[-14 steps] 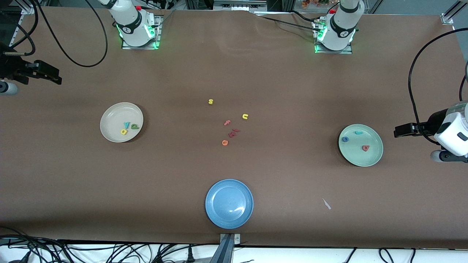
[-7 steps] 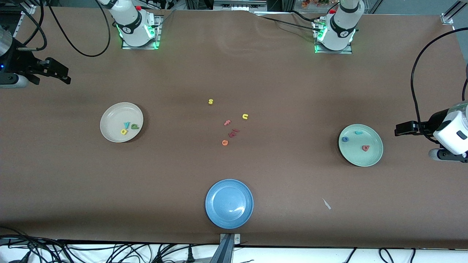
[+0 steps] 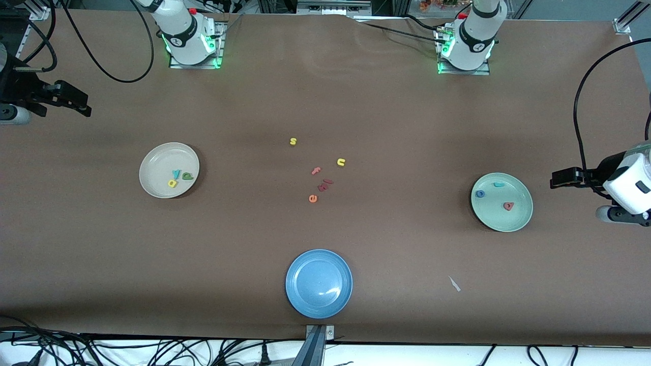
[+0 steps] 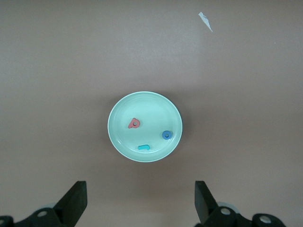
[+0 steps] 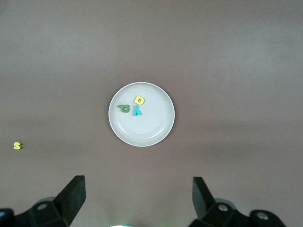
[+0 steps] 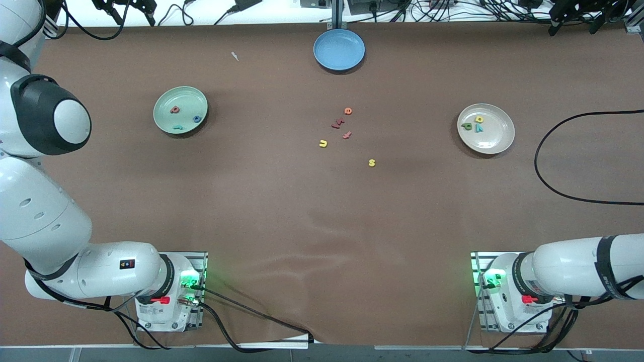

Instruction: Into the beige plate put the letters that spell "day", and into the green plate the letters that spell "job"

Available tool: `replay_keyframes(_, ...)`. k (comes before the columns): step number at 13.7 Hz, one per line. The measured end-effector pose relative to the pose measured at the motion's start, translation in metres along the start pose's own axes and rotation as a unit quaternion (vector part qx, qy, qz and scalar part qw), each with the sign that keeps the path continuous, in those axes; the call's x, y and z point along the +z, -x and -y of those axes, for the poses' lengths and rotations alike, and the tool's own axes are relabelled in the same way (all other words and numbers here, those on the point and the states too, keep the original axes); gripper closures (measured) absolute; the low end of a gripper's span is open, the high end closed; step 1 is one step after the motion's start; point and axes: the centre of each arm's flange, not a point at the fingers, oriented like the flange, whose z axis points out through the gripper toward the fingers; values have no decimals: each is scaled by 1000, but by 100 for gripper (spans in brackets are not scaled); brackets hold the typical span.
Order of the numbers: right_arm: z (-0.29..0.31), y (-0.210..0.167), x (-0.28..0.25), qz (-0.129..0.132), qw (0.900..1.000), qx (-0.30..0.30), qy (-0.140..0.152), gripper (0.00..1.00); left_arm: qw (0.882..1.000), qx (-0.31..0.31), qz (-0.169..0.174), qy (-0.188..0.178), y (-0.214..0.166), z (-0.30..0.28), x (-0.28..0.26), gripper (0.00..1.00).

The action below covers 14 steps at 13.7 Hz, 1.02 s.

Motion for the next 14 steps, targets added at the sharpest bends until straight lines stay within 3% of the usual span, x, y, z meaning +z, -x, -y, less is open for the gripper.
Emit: replay_keyframes(14,-11,-2,3,2,1000,10,-1,0,1000,14,10,-1,-2,-18,9,0)
